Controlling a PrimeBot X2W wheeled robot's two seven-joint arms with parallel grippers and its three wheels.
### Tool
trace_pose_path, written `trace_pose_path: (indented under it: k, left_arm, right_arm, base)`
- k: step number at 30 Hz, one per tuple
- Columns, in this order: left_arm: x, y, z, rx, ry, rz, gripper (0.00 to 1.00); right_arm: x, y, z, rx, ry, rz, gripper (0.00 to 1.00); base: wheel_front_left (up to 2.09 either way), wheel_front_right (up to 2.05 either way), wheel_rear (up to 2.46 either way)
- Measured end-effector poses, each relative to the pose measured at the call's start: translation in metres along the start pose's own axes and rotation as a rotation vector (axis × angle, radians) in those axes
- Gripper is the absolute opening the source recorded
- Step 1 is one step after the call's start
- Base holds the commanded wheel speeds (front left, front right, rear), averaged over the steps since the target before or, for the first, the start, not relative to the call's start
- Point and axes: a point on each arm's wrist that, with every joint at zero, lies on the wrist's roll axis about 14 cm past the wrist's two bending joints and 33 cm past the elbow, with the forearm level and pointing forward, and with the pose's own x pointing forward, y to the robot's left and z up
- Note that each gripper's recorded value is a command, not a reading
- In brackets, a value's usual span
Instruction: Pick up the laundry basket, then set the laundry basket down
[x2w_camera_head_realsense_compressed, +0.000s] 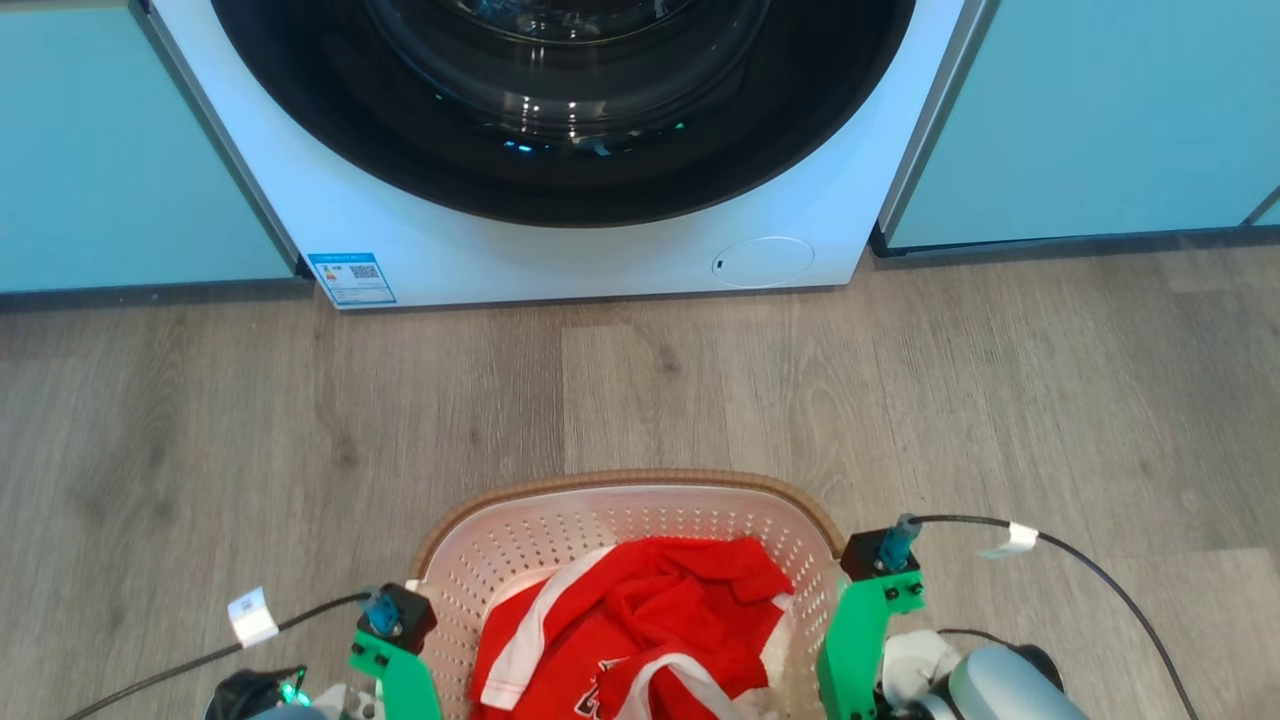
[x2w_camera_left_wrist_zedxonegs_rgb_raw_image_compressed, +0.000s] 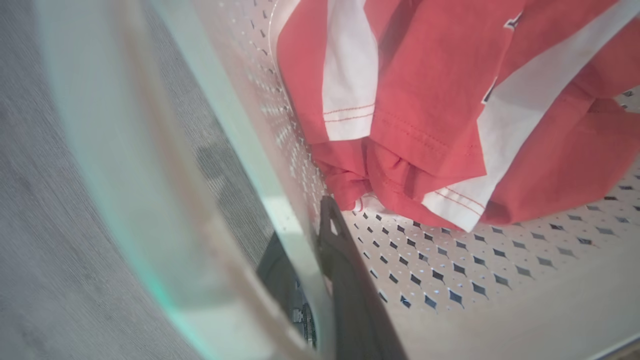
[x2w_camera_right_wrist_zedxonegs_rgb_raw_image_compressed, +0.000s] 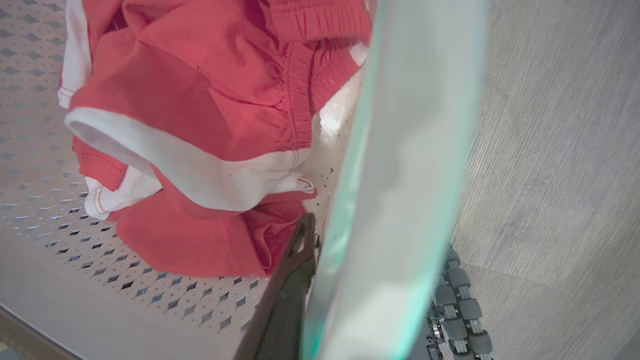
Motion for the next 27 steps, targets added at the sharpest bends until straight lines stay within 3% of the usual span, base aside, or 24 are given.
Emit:
trace_pose_path:
  k: [27]
  left_arm:
    - [0.0036, 0.0041, 0.0024, -0.005, -0.018, 0.006, 0.00]
  right_arm:
    - [0.0025, -0.0008, 0.0001, 0.007, 0.014, -0.004, 0.00]
  base:
    - [0.00, 0.00, 0.00]
